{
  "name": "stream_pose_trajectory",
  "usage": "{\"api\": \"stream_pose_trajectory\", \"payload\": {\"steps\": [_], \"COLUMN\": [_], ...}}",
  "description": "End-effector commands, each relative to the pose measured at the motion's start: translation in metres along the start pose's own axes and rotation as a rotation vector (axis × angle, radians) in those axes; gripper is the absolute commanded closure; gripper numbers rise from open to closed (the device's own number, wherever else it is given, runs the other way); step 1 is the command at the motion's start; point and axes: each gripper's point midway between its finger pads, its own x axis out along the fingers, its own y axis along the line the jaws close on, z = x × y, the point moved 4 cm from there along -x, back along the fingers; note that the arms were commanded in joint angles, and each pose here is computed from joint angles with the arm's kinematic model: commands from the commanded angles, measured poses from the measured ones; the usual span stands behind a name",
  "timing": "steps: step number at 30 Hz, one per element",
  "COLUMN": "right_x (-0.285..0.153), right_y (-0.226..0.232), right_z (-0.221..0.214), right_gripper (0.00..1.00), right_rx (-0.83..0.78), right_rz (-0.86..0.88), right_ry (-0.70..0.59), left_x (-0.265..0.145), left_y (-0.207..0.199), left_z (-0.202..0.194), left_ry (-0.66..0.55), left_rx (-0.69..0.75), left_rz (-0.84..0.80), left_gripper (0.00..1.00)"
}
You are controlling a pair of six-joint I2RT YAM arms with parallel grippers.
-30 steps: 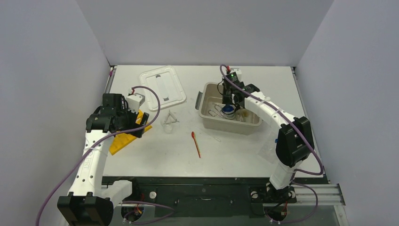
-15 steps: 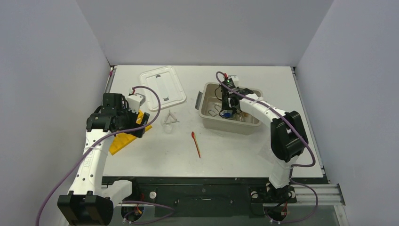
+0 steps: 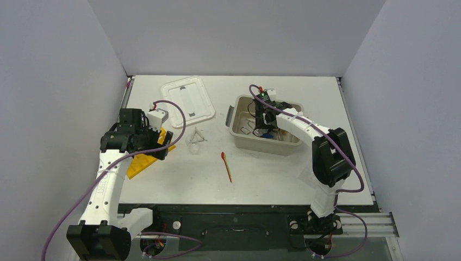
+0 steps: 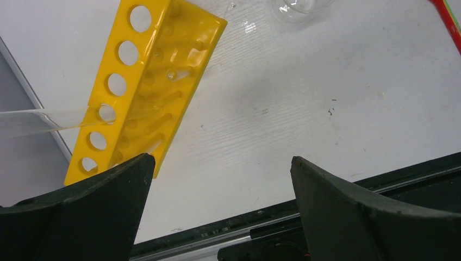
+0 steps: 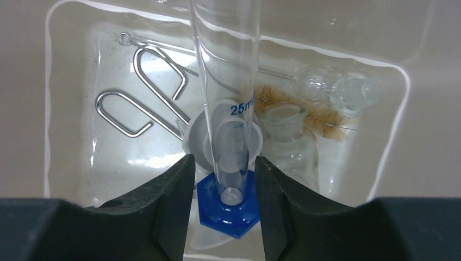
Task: Organize the chemistry lab equipment
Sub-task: Place the chemistry item in the storage box, then adjust the chemistry item in the storage box.
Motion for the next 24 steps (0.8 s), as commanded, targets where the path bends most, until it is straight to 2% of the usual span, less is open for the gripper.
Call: {"api": "stream_pose_trajectory", "payload": {"steps": [1,4,7,15,21,24], "right_x": [-0.058,-0.085,-0.088,-0.038,-0.024,-0.016], "right_y": [0.003,0.011,0.009,-0.003,-0.005,-0.001], "right_z": [0.046,0.067,0.077,0.062,0.061,0.062], "right_gripper": [0.57,0.55,0.55,0.54,0.55,0.60], "right_rx": [0.018,0.021,0.021,-0.031,-0.068,-0.093], "right_rz": [-0.014,0.007,-0.003,-0.083,-0.128,-0.121], "right_ry": [-0.186,-0.258,-0.277,-0.180,-0.173,-0.162], "left_x": [-0.006,-0.006,-0.007,-0.007,-0.008,-0.008], "left_y": [0.000,0.000,0.000,0.002,0.003,0.003], "left_z": [0.005,0.006,0.007,0.006,0.009,0.010], "left_ry": [-0.040,-0.040,-0.044,-0.043,-0.046,-0.046], "left_rx": [0.002,0.000,0.000,0.010,0.013,0.009], "left_rz": [0.000,-0.001,0.000,0.012,0.012,0.008], "left_gripper": [0.03,0.03,0.03,0.03,0.03,0.03]}}
